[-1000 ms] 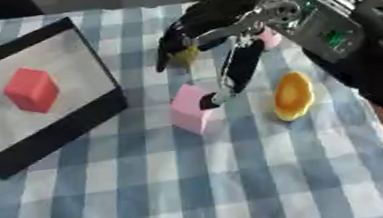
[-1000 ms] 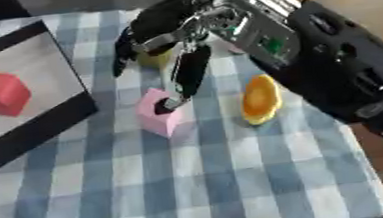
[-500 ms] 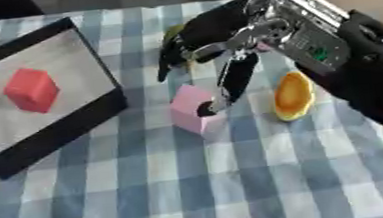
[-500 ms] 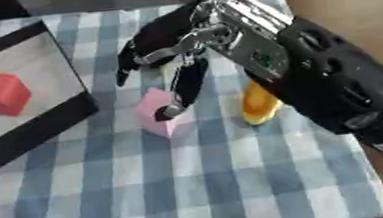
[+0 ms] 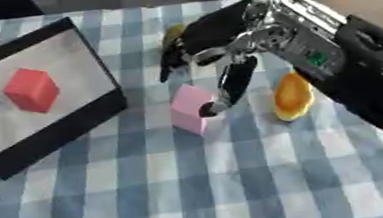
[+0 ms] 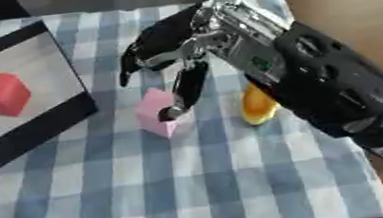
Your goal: Pick up objects on the table and place them in the box.
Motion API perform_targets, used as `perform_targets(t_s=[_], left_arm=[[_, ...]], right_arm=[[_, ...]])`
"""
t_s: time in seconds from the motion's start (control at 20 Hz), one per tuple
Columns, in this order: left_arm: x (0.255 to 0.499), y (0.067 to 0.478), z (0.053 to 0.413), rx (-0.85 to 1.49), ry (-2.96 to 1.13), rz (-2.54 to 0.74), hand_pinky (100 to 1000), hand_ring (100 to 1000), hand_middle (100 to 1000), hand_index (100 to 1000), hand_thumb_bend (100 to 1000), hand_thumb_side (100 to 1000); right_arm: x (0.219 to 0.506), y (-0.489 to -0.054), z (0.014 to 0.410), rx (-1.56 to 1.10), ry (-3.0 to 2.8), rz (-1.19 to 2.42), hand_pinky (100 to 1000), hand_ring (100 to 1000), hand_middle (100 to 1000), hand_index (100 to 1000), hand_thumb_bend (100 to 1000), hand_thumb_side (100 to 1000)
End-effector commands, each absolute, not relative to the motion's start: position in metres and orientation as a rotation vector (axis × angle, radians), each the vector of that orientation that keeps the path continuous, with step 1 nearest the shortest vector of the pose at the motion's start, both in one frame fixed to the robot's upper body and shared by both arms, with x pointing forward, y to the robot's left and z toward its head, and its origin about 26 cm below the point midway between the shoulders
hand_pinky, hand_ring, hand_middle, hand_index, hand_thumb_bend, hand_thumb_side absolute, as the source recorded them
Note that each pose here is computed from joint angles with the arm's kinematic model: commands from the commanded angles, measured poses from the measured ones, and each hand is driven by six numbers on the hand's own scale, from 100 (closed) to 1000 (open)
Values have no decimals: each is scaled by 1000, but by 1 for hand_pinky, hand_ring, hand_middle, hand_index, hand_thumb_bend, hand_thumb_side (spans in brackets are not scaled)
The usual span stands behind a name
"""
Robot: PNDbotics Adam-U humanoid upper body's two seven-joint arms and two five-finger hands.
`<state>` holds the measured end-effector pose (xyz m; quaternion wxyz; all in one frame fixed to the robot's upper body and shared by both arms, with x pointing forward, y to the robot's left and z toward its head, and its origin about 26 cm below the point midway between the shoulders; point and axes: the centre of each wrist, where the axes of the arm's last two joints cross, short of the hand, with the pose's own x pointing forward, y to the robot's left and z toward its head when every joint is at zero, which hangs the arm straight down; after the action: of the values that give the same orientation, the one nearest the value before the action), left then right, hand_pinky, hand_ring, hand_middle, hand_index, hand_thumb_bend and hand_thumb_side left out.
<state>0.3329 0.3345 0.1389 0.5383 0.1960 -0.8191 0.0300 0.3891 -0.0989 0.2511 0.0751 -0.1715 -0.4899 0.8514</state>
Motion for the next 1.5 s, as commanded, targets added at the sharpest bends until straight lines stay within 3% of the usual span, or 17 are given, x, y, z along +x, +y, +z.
perform_targets(t_s=[0.05, 0.55, 0.95, 1.5], left_arm=[[332, 344, 150, 502, -1970, 59, 818, 886, 812, 868, 100, 875], [332, 342, 151, 494, -1975, 60, 819, 888, 813, 869, 100, 875], [333, 341, 151, 486, -1978, 56, 820, 889, 814, 870, 100, 874], [334, 339, 152, 476, -1985, 64, 820, 891, 810, 868, 100, 873]], right_arm=[[389, -101, 260, -536, -1377, 2703, 897, 856, 849, 895, 372, 416], [398, -105, 239, -545, -1267, 2756, 899, 858, 852, 899, 374, 396], [399, -106, 242, -559, -1260, 2766, 905, 870, 870, 909, 430, 295], [408, -109, 219, -521, -1169, 2812, 906, 871, 872, 908, 431, 265]])
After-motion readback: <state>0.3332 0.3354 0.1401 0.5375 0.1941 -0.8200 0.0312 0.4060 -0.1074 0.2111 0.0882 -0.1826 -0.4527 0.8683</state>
